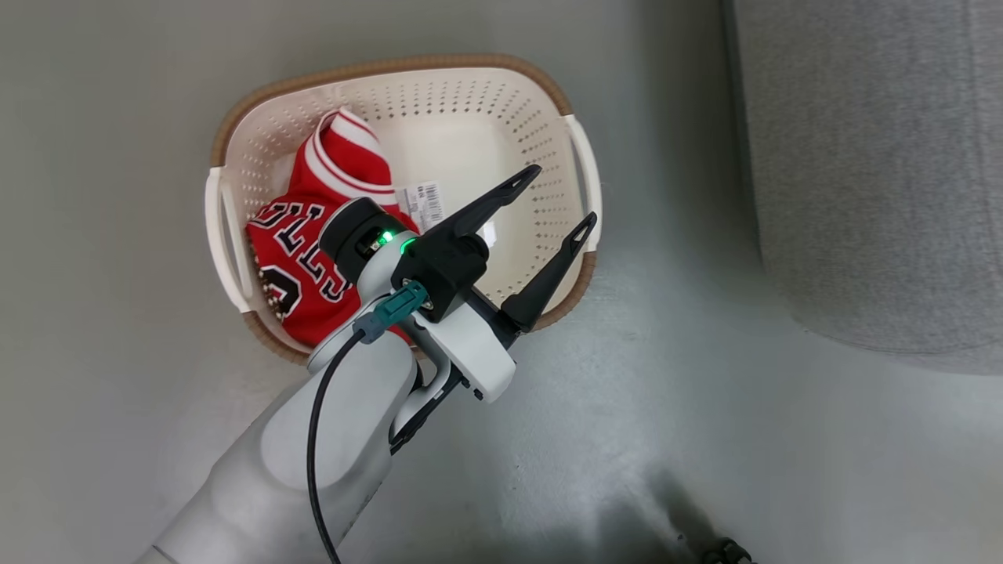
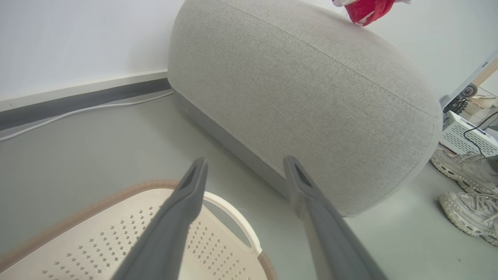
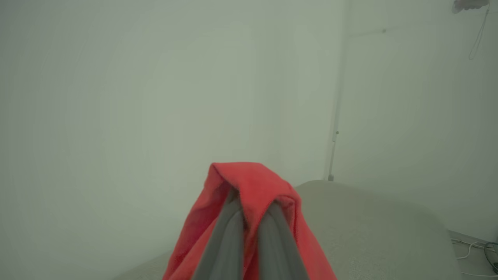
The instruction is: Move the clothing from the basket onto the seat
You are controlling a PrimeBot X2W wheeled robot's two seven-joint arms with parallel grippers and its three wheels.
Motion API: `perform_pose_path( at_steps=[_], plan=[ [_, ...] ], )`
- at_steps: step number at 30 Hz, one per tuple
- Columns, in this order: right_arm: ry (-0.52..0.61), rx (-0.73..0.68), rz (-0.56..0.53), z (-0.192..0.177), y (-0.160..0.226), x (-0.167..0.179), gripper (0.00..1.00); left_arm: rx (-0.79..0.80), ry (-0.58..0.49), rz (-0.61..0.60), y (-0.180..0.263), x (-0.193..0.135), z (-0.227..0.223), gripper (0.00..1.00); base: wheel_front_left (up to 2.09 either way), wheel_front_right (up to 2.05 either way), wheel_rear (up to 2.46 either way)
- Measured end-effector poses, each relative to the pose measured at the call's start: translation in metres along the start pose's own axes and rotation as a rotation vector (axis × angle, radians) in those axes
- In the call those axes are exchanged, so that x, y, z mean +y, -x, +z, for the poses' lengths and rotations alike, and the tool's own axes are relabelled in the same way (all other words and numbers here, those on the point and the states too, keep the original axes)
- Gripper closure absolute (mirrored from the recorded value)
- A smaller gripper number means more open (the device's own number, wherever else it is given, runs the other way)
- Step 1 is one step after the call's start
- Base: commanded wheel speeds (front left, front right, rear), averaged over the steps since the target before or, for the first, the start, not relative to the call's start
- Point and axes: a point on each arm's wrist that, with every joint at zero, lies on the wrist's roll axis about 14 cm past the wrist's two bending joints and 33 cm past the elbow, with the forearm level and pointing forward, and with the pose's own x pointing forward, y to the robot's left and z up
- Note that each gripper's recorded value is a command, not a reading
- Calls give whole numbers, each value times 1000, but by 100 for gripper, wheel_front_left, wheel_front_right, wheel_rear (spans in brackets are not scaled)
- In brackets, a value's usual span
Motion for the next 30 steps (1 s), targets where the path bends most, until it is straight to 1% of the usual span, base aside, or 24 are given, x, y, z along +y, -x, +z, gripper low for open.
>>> perform_pose_path(
  at_steps=[2, 3, 6, 9, 13, 17, 18, 19, 20, 21, 25, 30],
  plan=[
    [-4, 26, -14, -14, 3, 4, 100, 6, 6, 14, 3, 5, -4, 0, 0, 0, 0],
    [-4, 41, -4, -21, 4, 10, 100, 9, 10, 20, 5, 7, -6, 0, 0, 0, 0],
    [-32, 130, 57, -55, 16, 41, 100, 13, 19, 38, 7, 13, -9, 0, 0, 0, 0],
    [-65, 243, 121, -89, 37, 67, 100, 8, 20, 50, 8, 16, -7, 0, 0, 0, 0],
    [-76, 340, 156, -119, 61, 73, 100, -4, 19, 54, 7, 15, -1, 0, 0, 0, 0],
    [-79, 381, 193, -130, 78, 77, 100, -14, 10, 62, 8, 16, 5, 0, 0, 0, 0],
    [-78, 390, 203, -132, 83, 77, 97, -17, 7, 62, 8, 16, 7, 0, 0, 0, 0],
    [-78, 390, 203, -132, 83, 77, 66, -17, 7, 62, 8, 16, 7, 0, 0, 0, 0],
    [-82, 398, 210, -134, 87, 78, 48, -22, 4, 64, 8, 16, 10, 0, 0, 0, 0],
    [-93, 405, 212, -135, 91, 78, 0, -26, 1, 66, 8, 15, 12, 0, 0, 0, 0],
    [-106, 422, 249, -134, 108, 80, 0, -48, -4, 79, 11, 14, 24, 0, 0, 0, 0],
    [-158, 428, 255, -125, 123, 74, 0, -87, -14, 106, 16, 11, 46, 0, 0, 0, 0]
  ],
)
